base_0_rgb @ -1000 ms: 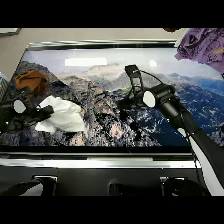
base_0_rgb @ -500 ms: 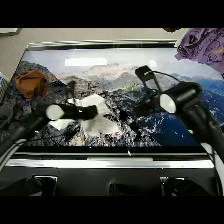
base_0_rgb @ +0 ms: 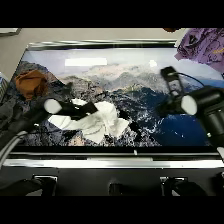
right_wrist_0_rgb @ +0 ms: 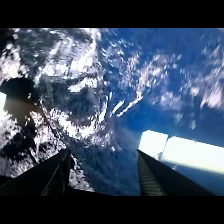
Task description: Fold the clothes and pants, and hang the long-sleeved shirts on hangers.
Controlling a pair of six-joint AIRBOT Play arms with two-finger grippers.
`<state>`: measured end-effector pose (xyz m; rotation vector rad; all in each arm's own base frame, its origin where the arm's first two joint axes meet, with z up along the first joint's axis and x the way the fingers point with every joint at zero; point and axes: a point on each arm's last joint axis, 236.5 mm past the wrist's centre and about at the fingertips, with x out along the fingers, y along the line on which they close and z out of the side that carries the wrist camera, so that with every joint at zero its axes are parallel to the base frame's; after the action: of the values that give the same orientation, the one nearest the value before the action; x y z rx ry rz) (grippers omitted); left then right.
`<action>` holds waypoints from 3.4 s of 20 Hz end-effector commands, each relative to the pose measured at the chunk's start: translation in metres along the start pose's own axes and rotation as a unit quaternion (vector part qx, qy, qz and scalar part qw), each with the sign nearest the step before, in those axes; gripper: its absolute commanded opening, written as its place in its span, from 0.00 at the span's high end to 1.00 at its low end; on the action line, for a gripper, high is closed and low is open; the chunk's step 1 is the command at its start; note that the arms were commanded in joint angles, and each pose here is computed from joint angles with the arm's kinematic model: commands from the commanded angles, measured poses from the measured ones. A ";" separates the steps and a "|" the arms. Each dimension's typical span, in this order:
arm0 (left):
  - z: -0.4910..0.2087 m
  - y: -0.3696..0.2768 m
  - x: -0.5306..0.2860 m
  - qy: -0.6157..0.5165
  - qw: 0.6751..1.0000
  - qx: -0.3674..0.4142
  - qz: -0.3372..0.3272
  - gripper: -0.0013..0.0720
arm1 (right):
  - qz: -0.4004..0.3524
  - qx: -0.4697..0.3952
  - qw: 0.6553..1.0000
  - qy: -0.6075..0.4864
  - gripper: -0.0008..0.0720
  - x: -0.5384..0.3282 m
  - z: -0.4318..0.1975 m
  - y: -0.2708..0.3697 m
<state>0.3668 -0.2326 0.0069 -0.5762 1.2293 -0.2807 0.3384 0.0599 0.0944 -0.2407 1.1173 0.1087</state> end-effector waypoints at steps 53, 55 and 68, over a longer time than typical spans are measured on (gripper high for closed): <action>0.167 0.152 -0.175 -0.234 0.969 -0.079 -0.002 0.96 | 0.286 0.260 0.910 -0.152 0.95 0.009 0.094 0.070; 0.189 0.103 -0.261 -0.323 0.946 -0.002 0.009 0.96 | 0.251 0.227 0.910 -0.238 0.95 -0.063 0.132 0.027; 0.015 -0.038 -0.521 -0.567 0.813 0.120 0.055 0.96 | 0.066 0.158 0.834 -0.525 0.95 -0.402 0.058 -0.054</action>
<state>0.2522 -0.0016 0.4479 -0.3403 0.0572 -0.0203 0.2542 0.0692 0.4701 0.1919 0.0975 0.2850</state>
